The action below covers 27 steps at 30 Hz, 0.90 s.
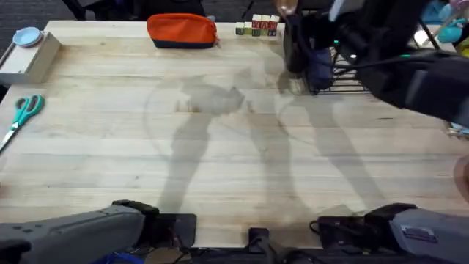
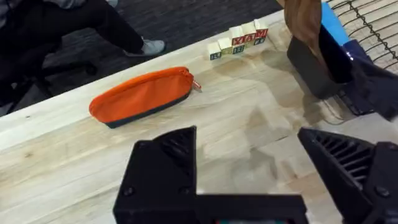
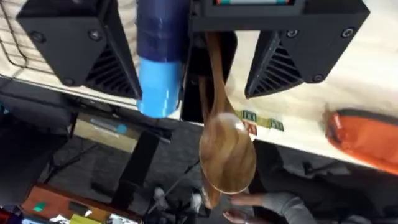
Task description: Pick up the spoon on the table one by one and put them onto the rack
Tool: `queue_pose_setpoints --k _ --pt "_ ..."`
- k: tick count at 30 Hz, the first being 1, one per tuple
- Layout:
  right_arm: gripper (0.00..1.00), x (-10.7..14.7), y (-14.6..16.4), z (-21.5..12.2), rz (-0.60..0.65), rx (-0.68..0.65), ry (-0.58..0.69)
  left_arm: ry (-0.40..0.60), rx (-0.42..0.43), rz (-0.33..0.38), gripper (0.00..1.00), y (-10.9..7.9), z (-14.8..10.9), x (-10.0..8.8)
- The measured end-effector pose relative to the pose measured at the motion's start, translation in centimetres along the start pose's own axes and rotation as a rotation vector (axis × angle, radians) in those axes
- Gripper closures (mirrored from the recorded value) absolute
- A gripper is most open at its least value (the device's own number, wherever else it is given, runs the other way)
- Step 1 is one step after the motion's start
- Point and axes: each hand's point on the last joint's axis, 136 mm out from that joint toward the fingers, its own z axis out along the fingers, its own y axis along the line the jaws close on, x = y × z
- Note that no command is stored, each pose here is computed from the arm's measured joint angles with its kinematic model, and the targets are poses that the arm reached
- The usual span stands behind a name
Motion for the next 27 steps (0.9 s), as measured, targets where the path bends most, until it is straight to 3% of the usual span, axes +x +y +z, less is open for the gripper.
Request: queue_pose_setpoints --k 1,10,13,17,21,27 --pt "0.005 0.0 -0.5 -2.4 -0.011 -0.006 0.053 0.000 0.000 0.000 0.006 0.0 0.0 0.0" --pt "0.005 -1.0 -2.3 -9.3 -0.010 -0.005 0.103 0.000 0.000 0.000 0.008 0.0 0.0 0.0" --pt "0.005 -1.3 -4.6 -12.3 0.025 0.044 0.102 0.002 0.000 0.000 0.007 0.0 0.0 0.0" --pt "0.005 -1.9 -6.7 -14.4 0.051 0.097 0.075 0.025 -0.017 -0.002 0.007 0.3 0.0 0.6" --pt "0.005 -1.2 -8.5 -15.9 0.075 0.148 0.126 0.059 -0.052 -0.004 0.007 0.8 -0.6 1.5" --pt "0.005 -1.2 -9.7 -17.1 0.091 0.179 0.187 0.116 -0.118 -0.005 0.007 1.4 -4.1 3.5"
